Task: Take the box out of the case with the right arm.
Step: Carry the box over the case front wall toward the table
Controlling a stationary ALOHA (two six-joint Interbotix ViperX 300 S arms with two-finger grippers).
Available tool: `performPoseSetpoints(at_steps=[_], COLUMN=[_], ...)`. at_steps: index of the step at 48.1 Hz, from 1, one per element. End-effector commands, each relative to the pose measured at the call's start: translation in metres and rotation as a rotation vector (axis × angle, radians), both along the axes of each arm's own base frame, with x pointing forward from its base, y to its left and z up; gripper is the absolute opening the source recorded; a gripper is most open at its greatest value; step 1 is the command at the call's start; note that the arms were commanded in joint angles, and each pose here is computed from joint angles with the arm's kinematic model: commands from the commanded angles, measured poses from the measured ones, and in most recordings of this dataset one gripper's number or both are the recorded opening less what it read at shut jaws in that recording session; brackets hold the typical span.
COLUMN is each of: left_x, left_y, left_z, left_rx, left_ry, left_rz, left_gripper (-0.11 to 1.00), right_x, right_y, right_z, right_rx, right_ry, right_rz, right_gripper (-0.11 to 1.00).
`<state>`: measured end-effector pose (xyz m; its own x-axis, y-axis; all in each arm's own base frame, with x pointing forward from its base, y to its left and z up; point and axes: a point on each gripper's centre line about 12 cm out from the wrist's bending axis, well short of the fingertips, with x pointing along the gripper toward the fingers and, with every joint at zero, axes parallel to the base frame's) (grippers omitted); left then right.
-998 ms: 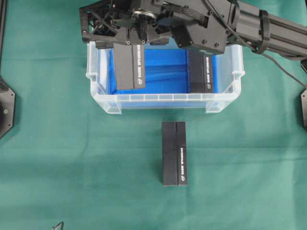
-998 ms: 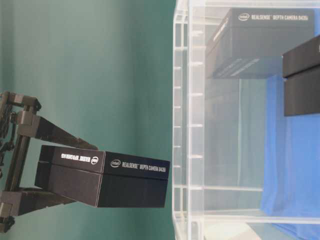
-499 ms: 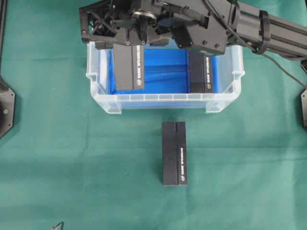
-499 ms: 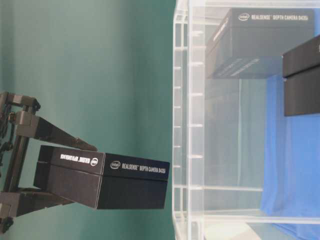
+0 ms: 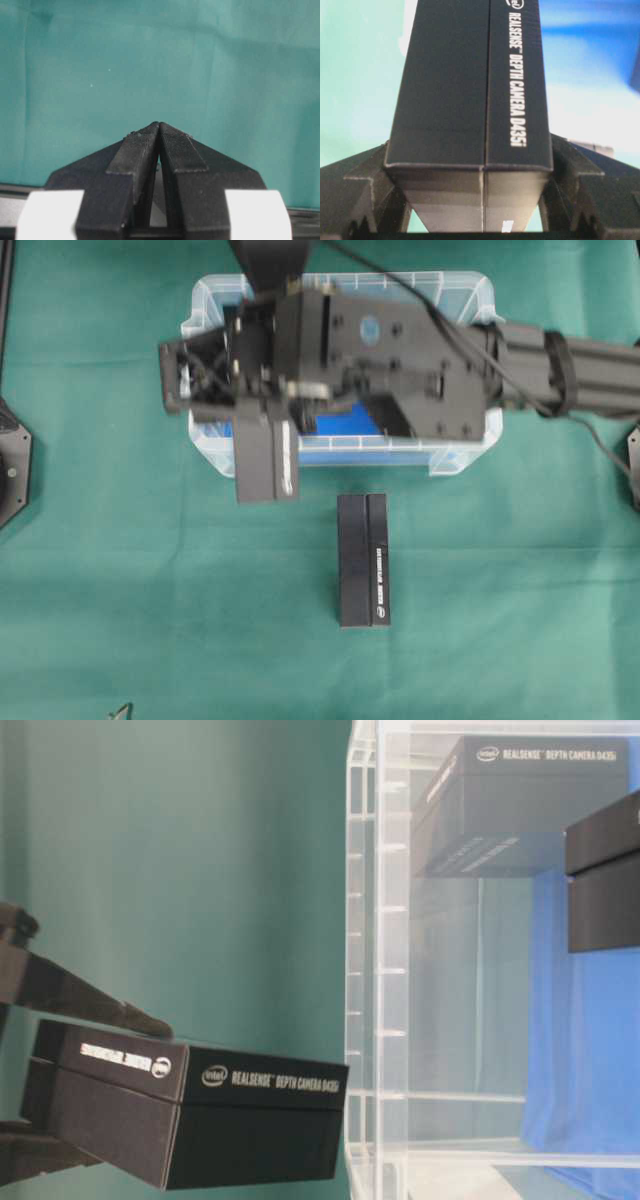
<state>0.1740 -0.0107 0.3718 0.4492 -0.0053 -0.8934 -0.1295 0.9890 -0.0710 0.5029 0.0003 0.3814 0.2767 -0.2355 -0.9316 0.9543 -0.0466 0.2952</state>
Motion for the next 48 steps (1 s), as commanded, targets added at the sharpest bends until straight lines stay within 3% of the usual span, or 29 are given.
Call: performPoseSetpoints(at_steps=[1,23,48], left_x=[0.002,0.002,0.002], left_y=[0.001,0.001,0.001], left_z=[0.009,0.009,0.009], left_rx=[0.001,-0.002,-0.003], left_ry=[-0.029,-0.029,-0.029], left_rz=[0.004,0.005,0.007], left_gripper=[0.0,0.0,0.0], right_x=[-0.023,-0.03,-0.03], right_y=[0.018,0.1,0.108], right_z=[0.043,0.038,0.037], right_rx=[0.009,0.063,0.071], right_ry=[-0.094,-0.122,-0.126], right_rz=[0.01,-0.004,0.008], right_gripper=[0.68,0.68,0.68])
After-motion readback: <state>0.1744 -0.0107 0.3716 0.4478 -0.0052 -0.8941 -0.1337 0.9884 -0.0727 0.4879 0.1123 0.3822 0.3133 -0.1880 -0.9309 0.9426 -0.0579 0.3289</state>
